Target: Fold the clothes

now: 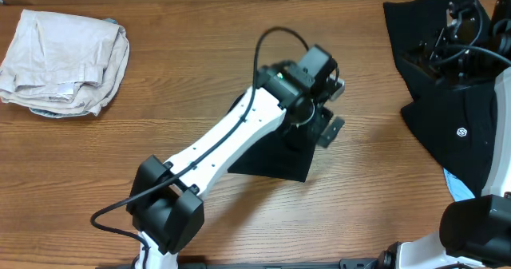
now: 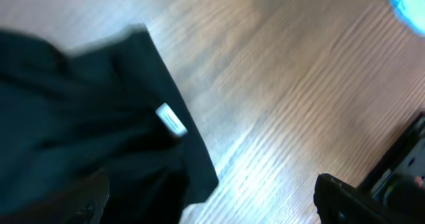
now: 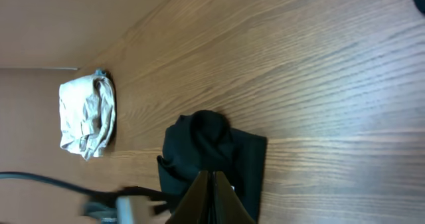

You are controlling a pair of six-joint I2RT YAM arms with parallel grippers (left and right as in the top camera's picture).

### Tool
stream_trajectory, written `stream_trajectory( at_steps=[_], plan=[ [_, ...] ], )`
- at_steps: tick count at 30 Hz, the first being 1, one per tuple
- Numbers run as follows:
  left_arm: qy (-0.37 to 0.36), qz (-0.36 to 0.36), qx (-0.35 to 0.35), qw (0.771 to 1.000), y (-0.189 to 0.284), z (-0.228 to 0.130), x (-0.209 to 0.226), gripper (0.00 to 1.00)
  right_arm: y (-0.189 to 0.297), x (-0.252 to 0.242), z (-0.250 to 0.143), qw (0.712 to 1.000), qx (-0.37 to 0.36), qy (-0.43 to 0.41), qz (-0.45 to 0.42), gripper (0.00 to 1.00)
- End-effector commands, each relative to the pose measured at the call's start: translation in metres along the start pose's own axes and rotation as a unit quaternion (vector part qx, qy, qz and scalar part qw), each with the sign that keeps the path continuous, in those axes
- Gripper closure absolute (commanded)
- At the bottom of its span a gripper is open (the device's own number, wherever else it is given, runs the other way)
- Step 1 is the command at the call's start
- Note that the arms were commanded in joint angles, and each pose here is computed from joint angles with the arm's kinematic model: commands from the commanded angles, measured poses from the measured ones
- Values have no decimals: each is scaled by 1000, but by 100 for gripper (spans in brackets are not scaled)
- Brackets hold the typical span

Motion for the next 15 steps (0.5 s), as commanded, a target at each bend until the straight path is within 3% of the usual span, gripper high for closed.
stream_trajectory(
  at_steps=[1,7,9,15],
  plan=[
    [3,66,-83,994,67,38,20,0,5,-3,1,1000,-5,2,-8,96],
    [34,174,-185,967,172,63,60,0,-12,5,-24,999,45,19,-17,91],
    [56,204,-218,953,206,63,83,0,-40,21,-56,992,103,75,-16,72],
    [112,233,-196,946,219,35,133,0,-98,39,-132,960,188,191,-76,37]
  ],
)
Point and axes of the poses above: each gripper's point midway between its finger pads, its own y axis back along the fingers, its own x axis along the line the jaws close on, z = x × y, the point moved 4 cm from there along y, back along the fingers, and after that the axes turned 14 degrees about -y, right-handed, at the moved point
